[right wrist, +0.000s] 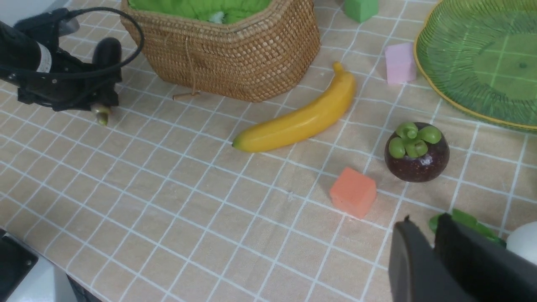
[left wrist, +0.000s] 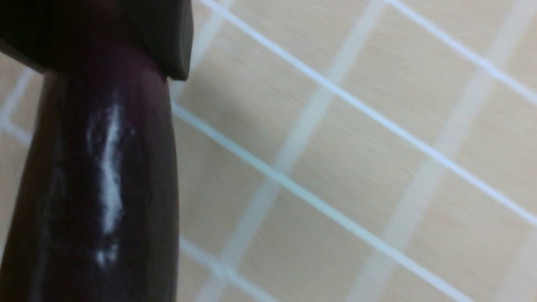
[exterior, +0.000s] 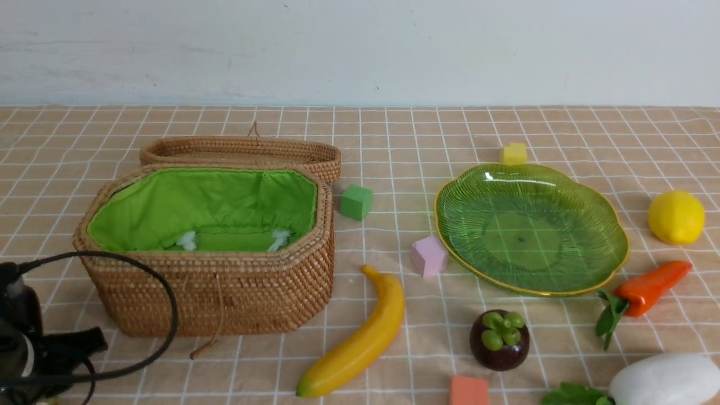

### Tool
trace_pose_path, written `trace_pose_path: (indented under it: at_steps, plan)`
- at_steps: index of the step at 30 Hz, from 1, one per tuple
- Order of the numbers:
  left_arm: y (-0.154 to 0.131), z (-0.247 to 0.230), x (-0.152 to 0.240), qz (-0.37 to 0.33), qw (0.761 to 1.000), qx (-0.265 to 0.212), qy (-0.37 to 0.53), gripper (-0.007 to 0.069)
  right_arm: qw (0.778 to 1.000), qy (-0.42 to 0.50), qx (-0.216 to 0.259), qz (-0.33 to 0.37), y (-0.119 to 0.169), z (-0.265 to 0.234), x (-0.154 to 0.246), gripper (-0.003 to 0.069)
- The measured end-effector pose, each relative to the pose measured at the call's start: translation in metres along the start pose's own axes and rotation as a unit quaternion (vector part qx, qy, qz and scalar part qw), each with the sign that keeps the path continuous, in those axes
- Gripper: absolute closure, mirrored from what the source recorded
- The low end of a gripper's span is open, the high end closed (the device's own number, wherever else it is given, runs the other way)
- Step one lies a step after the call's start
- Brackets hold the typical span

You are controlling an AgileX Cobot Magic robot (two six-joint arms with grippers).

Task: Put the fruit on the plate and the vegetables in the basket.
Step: Use the left arm to grab an eggplant and put it into the left basket

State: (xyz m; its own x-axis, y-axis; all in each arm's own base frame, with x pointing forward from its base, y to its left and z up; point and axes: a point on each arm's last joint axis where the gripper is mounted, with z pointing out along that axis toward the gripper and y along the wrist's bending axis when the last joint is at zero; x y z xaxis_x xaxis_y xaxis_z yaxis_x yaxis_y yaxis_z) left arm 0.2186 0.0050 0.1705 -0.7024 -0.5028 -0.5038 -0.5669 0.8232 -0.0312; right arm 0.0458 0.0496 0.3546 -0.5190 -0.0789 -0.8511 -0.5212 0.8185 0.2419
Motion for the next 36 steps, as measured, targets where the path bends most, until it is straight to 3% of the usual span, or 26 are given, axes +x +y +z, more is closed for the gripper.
trace_pose_path:
  at_steps: [3, 6, 7, 11, 14, 17, 19, 22, 28, 32, 36]
  plan:
    - [0.015, -0.034, -0.014, -0.021, 0.997, -0.012, -0.073, 0.0346, 1.0, -0.001, -0.002, 0.001, 0.0, 0.0, 0.0, 0.0548]
    - [0.019, -0.068, -0.027, -0.026, 0.99, 0.027, -0.133, 0.0346, 1.0, -0.005, -0.005, 0.004, 0.001, 0.0, -0.001, 0.0547]
    - [0.02, -0.09, -0.035, -0.017, 0.984, 0.059, -0.169, 0.0346, 1.0, -0.007, -0.008, 0.006, 0.001, 0.0, -0.001, 0.0547]
    - [0.016, -0.156, -0.056, 0.069, 0.954, 0.15, -0.251, 0.0346, 1.0, -0.023, -0.005, 0.006, 0.001, -0.001, -0.005, 0.0543]
    - [0.004, -0.179, -0.065, 0.152, 0.941, 0.187, -0.239, 0.0346, 0.999, -0.04, -0.002, -0.001, 0.004, -0.006, -0.012, 0.054]
    - [-0.017, -0.18, -0.068, 0.258, 0.924, 0.222, -0.172, 0.0346, 0.999, -0.051, -0.002, -0.015, 0.009, -0.016, -0.022, 0.0539]
    - [-0.034, -0.175, -0.07, 0.328, 0.899, 0.256, -0.138, 0.0346, 0.998, -0.059, -0.001, -0.026, 0.013, -0.024, -0.029, 0.0539]
    - [-0.061, -0.158, -0.077, 0.44, 0.842, 0.289, -0.122, 0.0346, 0.998, -0.059, -0.001, -0.037, 0.017, -0.031, -0.033, 0.0538]
    - [-0.097, -0.119, -0.093, 0.562, 0.764, 0.294, -0.116, 0.0348, 0.999, -0.032, -0.006, -0.04, 0.018, -0.032, -0.028, 0.0536]
    - [-0.106, -0.103, -0.099, 0.586, 0.75, 0.285, -0.112, 0.0337, 0.999, -0.031, -0.004, -0.041, 0.018, -0.032, -0.028, 0.0533]
    - [-0.108, -0.096, -0.1, 0.598, 0.745, 0.276, -0.108, 0.0147, 0.999, -0.03, -0.003, -0.042, 0.018, -0.032, -0.028, 0.0532]
